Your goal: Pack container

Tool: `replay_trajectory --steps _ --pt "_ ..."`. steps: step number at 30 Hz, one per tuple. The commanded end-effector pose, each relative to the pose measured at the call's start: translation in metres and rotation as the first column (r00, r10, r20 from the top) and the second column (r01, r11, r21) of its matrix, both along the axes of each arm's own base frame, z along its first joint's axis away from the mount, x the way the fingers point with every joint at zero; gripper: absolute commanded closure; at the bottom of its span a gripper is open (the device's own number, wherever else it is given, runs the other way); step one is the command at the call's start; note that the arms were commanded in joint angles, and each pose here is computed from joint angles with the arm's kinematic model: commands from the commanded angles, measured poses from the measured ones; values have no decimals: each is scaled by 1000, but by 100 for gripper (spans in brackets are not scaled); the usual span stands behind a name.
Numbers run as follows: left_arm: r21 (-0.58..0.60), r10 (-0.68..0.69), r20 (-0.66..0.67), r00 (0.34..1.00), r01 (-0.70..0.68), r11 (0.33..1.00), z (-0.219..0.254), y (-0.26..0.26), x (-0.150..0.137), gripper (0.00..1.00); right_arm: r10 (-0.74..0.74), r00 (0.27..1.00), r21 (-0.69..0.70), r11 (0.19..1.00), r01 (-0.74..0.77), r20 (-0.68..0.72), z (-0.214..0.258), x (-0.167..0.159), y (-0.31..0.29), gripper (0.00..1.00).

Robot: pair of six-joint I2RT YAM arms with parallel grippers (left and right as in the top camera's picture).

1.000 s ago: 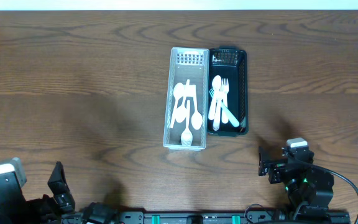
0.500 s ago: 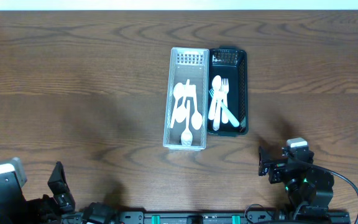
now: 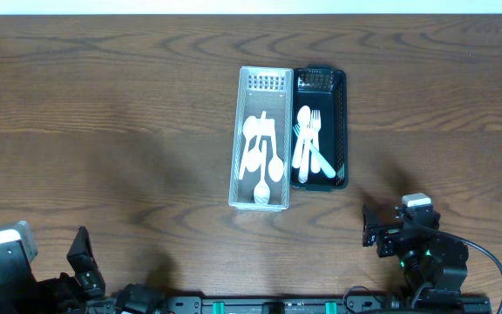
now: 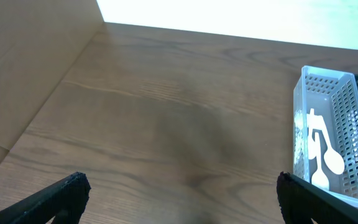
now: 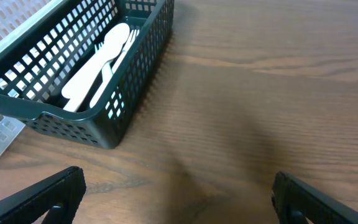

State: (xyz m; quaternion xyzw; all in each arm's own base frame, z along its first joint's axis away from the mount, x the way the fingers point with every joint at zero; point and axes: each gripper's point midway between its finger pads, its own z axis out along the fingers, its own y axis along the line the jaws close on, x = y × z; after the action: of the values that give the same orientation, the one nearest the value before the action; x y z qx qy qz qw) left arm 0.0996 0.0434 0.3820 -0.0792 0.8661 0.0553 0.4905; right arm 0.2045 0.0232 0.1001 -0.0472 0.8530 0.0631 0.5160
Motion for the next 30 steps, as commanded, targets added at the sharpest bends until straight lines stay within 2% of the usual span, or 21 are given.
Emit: replay_trajectory --steps 1,6,10,14,18,23,30 --pt "9 11 3 1000 -11 1000 1 2 0 2 22 1000 10 1000 -22 4 -1 0 5 1" --pt "24 74 19 997 -75 997 -3 7 11 2 22 1000 10 1000 -22 4 -1 0 5 1" --pt "-23 171 96 981 -170 985 -9 11 41 2 22 1000 10 1000 -22 4 -1 0 5 1" --pt "-83 191 171 967 -179 980 -32 8 75 2 22 1000 10 1000 -22 4 -1 0 5 1" --pt "-118 198 229 953 -175 978 -68 7 98 2 22 1000 10 1000 -22 4 -1 0 5 1" --pt "-136 195 272 942 -164 977 -119 6 109 2 22 1000 10 1000 -22 4 -1 0 5 1" --pt "-142 189 293 937 -153 978 -183 4 107 2 22 1000 10 1000 -22 4 -1 0 5 1"
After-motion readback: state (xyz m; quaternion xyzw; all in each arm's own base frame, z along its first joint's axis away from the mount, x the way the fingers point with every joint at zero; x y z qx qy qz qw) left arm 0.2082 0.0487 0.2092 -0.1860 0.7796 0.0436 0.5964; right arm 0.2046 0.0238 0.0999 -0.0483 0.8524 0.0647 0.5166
